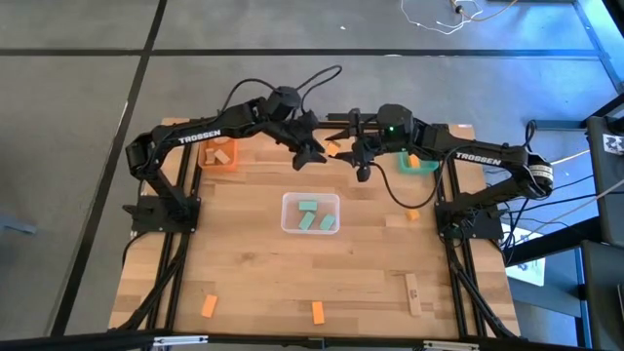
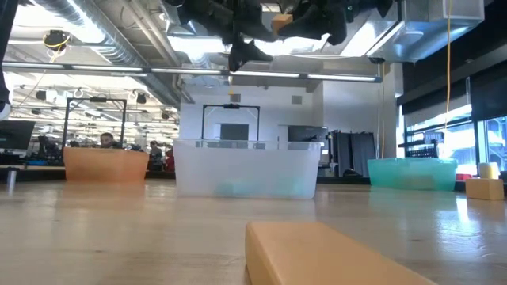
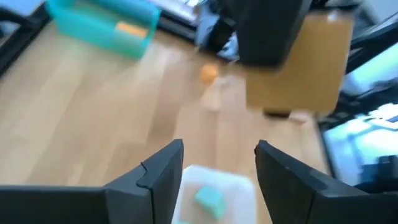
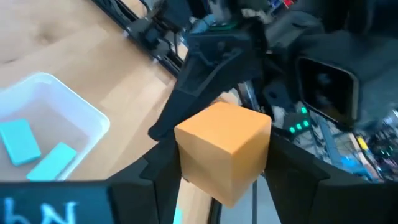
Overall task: Sort & place blocks by color
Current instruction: Put the yellow block into the blue bin
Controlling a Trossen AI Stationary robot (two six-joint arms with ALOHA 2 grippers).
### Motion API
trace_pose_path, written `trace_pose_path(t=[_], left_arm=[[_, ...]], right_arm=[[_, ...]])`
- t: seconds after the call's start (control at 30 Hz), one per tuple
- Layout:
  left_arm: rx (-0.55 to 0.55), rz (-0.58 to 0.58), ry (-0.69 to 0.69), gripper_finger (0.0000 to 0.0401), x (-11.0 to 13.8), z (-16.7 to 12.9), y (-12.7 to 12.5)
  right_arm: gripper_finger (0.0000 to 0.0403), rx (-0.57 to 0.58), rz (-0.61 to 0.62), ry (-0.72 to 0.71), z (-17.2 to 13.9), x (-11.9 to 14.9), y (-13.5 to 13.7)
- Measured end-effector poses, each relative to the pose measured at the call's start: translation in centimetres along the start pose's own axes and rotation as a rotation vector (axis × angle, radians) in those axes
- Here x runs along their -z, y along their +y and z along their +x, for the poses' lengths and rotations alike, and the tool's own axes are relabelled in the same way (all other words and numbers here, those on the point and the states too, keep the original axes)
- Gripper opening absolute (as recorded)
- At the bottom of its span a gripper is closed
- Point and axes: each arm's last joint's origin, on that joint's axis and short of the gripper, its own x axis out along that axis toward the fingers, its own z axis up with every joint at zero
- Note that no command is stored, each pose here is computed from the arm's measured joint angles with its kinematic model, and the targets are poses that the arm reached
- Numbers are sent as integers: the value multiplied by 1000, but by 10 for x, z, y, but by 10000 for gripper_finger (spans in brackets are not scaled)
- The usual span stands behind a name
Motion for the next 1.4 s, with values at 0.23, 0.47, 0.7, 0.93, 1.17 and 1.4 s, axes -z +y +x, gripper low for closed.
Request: trace_pose_path(t=[0.23,0.47,0.7,0.93,1.17,1.4], left_arm=[[-203,-29,87,189,10,-6,15],[-296,-68,104,190,12,-15,30],[-312,-36,111,190,12,-20,37],[-313,-7,114,190,12,-21,39],[-308,20,118,190,12,-21,39],[-192,104,129,190,12,-20,35]], right_arm=[[187,206,245,226,-2,10,-6],[187,449,620,590,-16,44,-6],[186,561,1070,832,-44,96,-8],[186,683,1351,1103,-69,155,0],[186,625,1534,1240,-76,205,21],[186,598,1585,1329,-74,231,33]])
